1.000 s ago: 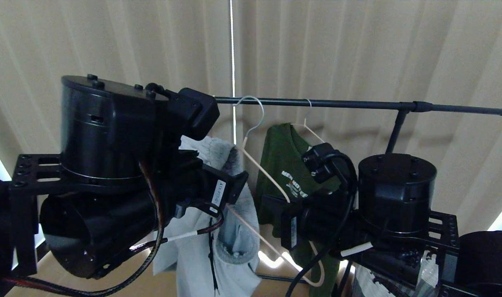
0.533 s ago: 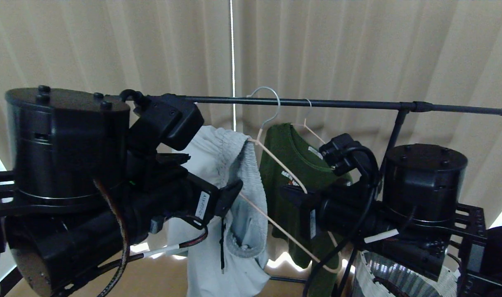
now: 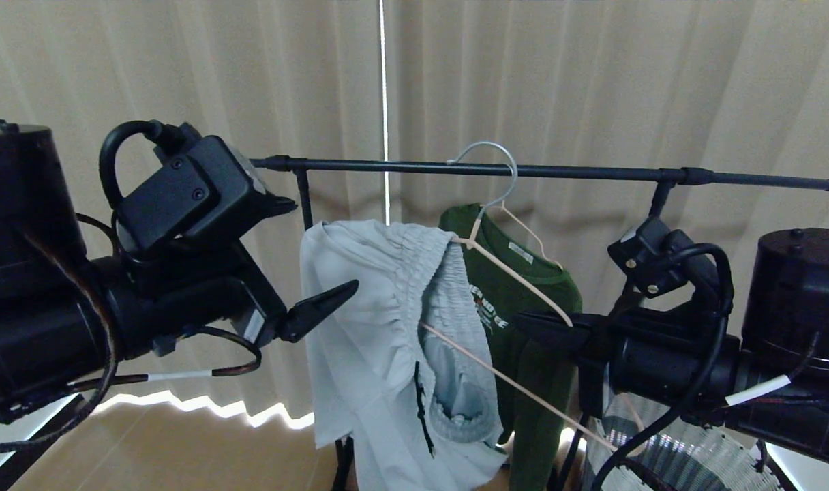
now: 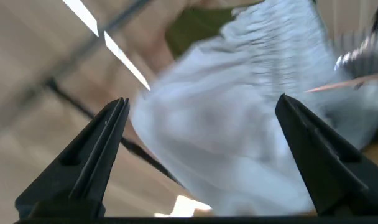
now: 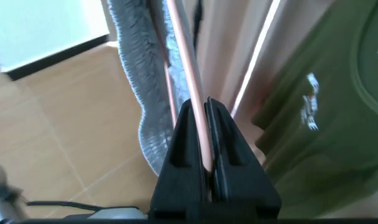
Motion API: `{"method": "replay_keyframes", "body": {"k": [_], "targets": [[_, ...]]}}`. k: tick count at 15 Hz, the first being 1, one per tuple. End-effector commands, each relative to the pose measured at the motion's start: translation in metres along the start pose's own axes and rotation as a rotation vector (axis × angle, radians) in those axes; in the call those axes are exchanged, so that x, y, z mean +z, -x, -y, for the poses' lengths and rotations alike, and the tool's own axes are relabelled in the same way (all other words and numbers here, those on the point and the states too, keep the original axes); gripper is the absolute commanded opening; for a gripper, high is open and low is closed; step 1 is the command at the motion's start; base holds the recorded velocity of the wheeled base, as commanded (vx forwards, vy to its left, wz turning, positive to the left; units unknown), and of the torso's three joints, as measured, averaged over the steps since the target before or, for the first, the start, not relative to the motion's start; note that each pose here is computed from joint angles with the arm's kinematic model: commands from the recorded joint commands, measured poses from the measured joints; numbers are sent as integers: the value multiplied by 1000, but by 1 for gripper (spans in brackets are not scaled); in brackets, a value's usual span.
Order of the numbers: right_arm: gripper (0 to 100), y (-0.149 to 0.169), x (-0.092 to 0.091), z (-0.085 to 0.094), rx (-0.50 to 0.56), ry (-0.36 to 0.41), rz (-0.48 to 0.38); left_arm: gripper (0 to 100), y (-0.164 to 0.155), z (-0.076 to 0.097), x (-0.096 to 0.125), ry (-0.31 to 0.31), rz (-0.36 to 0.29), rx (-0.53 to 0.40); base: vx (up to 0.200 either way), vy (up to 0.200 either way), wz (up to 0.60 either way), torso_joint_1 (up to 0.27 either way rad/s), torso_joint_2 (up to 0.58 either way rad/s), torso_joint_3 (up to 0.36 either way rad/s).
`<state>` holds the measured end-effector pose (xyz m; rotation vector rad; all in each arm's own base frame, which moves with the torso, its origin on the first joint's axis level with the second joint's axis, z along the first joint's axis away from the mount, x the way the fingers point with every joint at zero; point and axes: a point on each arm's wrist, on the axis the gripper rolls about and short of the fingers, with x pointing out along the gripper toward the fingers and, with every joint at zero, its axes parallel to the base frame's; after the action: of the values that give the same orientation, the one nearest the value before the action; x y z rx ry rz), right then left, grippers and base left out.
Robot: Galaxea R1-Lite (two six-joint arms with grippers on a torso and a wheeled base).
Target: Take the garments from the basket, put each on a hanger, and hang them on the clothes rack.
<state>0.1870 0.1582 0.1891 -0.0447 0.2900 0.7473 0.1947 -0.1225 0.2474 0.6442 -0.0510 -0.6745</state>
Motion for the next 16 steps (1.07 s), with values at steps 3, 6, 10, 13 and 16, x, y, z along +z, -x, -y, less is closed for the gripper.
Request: {"method": "replay_keyframes", "body": {"k": [3, 6, 10, 13, 16], "targets": [[0, 4, 4, -2, 46, 8, 23, 100, -4, -20, -7, -93, 30, -8, 0, 0, 0, 0, 0, 0], [0, 1, 4, -6, 120, 26, 20, 100, -14, -20, -5, -179, 35, -21, 0, 0, 0, 0, 0, 0], [0, -1, 5, -16, 175, 58, 23, 100, -23, -17, -8, -211, 23, -40, 0, 0, 0, 0, 0, 0], [0, -1, 4, -24, 237, 68, 19, 100, -25, -17, -7, -213, 25, -42, 0, 0, 0, 0, 0, 0], [0, 0, 4, -28, 292, 92, 19, 100, -23, -17, -7, -213, 26, -43, 0, 0, 0, 0, 0, 0]]}}
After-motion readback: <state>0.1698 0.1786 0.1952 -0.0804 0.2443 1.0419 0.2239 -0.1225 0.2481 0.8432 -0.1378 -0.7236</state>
